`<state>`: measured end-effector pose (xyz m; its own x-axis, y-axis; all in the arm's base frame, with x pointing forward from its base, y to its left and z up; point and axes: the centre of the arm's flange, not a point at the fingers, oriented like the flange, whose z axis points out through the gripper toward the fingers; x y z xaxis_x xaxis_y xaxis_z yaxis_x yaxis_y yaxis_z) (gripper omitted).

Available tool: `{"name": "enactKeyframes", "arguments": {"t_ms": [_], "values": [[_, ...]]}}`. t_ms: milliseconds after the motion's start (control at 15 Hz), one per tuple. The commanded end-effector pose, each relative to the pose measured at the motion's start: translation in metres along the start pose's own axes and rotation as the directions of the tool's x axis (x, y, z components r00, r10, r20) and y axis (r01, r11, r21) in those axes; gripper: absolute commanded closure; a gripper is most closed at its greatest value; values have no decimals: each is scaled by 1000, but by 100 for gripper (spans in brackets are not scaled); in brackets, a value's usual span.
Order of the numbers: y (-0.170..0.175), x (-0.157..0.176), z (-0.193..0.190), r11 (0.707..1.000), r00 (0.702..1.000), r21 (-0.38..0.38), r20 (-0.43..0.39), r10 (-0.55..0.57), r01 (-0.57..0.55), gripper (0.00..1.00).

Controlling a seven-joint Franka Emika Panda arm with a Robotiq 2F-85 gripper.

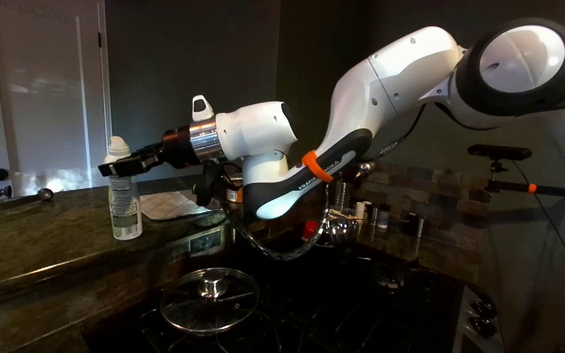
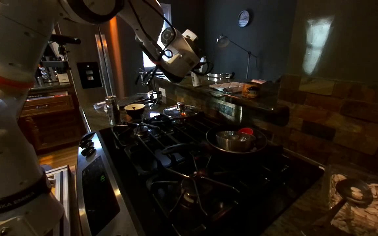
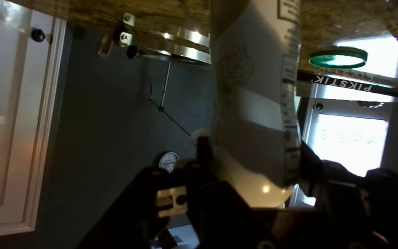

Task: Put the white spray can on the upper cabinet.

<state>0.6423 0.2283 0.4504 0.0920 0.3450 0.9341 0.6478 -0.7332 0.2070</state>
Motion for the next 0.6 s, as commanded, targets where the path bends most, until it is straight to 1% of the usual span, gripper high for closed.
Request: {"name": "enactKeyframes", "arguments": {"t_ms": [0,67,133,267,400,533], "values": [[15,8,25,999,996,22,-85,-35,37,67],[19,11,26,999,994,8,-99,-36,37,67],[27,16,26,999,992,-26,-125,-27,23,67],[47,28,25,994,987,-97,-160,32,-48,67],[62,39,26,984,980,-122,-170,106,-127,67],[68,42,31,978,978,-125,-143,151,-169,67]]}}
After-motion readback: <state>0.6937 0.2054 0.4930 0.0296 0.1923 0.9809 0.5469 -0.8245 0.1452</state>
